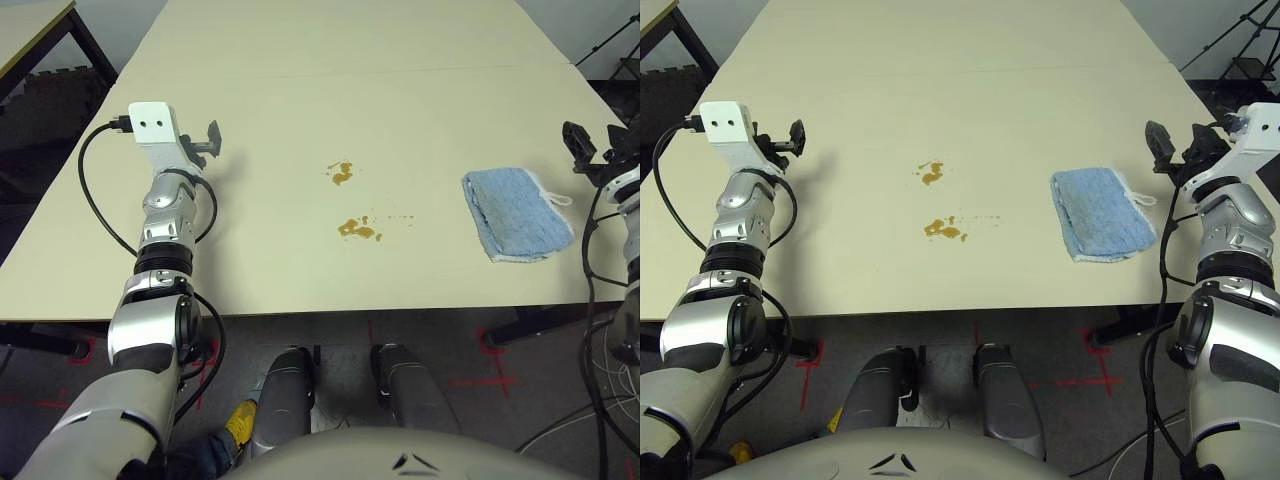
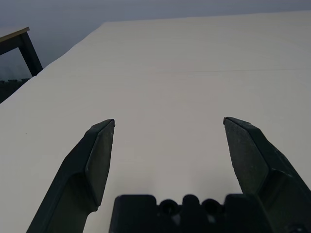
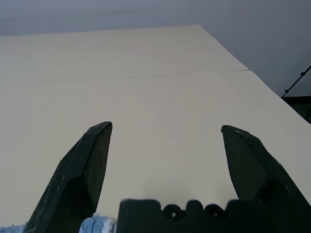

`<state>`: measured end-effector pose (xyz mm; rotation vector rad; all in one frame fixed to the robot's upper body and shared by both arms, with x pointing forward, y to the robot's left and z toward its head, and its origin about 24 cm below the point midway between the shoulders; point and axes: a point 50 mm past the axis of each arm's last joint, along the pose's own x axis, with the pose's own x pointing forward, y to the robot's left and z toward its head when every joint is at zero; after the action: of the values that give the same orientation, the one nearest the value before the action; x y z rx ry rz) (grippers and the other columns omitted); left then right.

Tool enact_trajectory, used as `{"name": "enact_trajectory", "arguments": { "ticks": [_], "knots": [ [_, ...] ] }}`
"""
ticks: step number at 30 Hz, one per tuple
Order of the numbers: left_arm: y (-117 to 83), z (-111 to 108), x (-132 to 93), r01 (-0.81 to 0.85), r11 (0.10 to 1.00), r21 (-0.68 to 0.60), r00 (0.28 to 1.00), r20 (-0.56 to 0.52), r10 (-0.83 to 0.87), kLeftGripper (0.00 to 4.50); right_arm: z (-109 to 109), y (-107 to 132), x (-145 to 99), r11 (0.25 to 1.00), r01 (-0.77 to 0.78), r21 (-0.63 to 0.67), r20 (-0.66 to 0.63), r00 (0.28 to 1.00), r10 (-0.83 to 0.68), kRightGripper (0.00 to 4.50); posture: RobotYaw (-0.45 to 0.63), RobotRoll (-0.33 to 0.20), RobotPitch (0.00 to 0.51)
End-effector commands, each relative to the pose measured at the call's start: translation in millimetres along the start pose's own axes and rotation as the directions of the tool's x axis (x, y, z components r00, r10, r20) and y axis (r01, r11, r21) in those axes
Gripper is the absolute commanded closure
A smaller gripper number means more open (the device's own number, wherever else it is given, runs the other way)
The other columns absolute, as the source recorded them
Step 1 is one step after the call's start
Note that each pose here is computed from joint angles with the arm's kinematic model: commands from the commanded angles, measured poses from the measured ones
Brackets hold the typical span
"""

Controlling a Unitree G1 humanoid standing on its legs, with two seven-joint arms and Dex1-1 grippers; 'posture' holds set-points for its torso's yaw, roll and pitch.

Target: Wipe the water off the table with a rag.

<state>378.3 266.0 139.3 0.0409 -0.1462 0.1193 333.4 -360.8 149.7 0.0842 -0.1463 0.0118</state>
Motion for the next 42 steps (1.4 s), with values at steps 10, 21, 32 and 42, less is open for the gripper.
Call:
{"name": "enact_trajectory", "arguments": {
  "ticks": [10,21,32,42],
  "knots": [
    [6.3,-3.1,-3.1,-0.015,1.000,0.007,1.000,-0.011,0.015,0.00,3.7,5.4,6.0,1.000,-0.012,0.001,0.015,1.000,0.012,0.04,-0.06,0.000,0.152],
    [9.3,15.6,-4.3,0.213,0.976,-0.043,0.977,0.033,-0.211,0.00,-2.7,16.7,12.2,0.999,-0.040,0.025,0.004,0.999,0.040,0.04,-0.06,0.000,0.134],
    [-21.8,10.0,-44.9,0.806,0.589,-0.060,0.583,-0.092,-0.807,0.00,-3.7,14.8,10.2,0.999,-0.033,0.019,0.003,0.999,0.033,0.04,-0.08,0.000,0.131],
    [-29.1,0.7,-53.6,0.906,0.421,-0.027,0.406,-0.218,-0.887,0.00,5.1,6.9,7.8,0.999,-0.034,0.015,-0.017,0.999,0.034,0.04,-0.11,0.000,0.120]
  ]
}}
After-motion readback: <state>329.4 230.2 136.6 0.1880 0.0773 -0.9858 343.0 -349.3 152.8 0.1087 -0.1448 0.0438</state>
